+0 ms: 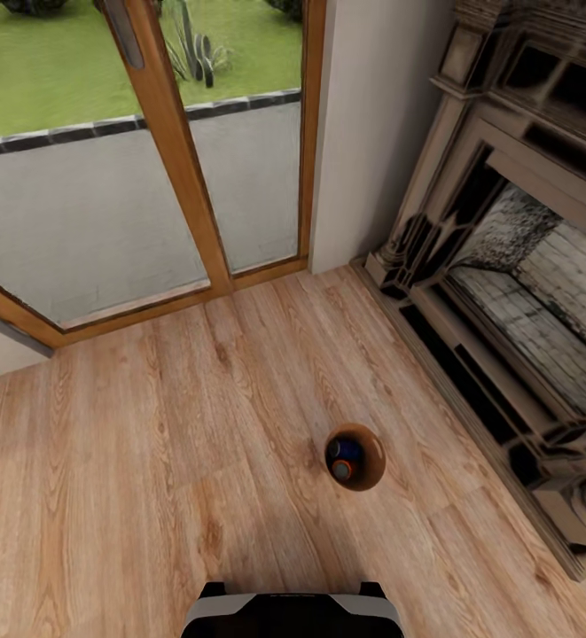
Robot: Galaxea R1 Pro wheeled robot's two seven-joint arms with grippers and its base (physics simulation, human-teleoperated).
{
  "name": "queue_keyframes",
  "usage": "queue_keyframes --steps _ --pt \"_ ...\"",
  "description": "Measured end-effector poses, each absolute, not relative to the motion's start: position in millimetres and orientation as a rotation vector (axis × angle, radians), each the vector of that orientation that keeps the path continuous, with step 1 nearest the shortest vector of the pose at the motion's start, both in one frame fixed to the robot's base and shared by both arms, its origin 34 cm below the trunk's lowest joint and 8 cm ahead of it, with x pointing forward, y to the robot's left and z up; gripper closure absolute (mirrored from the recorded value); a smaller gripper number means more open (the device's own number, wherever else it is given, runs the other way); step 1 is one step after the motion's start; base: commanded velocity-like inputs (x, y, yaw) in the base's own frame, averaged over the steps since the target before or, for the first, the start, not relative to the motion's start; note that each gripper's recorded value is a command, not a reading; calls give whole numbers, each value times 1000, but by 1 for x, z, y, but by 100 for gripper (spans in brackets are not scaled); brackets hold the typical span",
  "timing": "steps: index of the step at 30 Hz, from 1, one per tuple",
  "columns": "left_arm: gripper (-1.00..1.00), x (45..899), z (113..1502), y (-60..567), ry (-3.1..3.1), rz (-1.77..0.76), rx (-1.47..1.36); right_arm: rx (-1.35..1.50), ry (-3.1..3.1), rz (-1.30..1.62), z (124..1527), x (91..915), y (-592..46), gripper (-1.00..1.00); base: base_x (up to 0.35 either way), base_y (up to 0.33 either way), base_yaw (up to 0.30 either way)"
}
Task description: Put the three can of soda from the living room inside the tash can in the kitchen.
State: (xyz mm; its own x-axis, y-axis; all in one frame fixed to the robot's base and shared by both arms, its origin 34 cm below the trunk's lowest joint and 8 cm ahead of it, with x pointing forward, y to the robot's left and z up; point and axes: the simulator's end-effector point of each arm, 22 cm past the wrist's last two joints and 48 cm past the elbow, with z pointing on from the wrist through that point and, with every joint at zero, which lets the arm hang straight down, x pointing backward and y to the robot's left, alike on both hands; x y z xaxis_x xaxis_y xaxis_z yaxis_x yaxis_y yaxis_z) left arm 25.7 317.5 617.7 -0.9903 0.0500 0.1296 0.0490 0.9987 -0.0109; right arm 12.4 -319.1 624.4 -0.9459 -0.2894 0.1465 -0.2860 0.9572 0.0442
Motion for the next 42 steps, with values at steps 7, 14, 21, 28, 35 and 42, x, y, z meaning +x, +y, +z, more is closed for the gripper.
queue_keyframes --steps 7,14,21,28,35,42 --pt "-100 19 624 315 -3000 18 -69 415 -2934 -42 632 1 -314 -100 0 0 0" --pt "-100 -5 635 313 -2926 19 -44 331 -2883 6 640 -16 -320 -100 0 0 0" --pt "-100 -26 644 315 -2841 10 -16 290 -2844 27 646 -27 -322 -100 0 0 0" --pt "-100 -32 645 316 -2797 3 -2 277 -2815 31 648 -33 -321 -100 0 0 0" --pt "-100 -33 644 316 -2776 2 4 222 -2814 53 648 -34 -323 -100 0 0 0" --pt "-100 -36 645 317 -2759 0 7 200 -2814 62 649 -35 -323 -100 0 0 0"
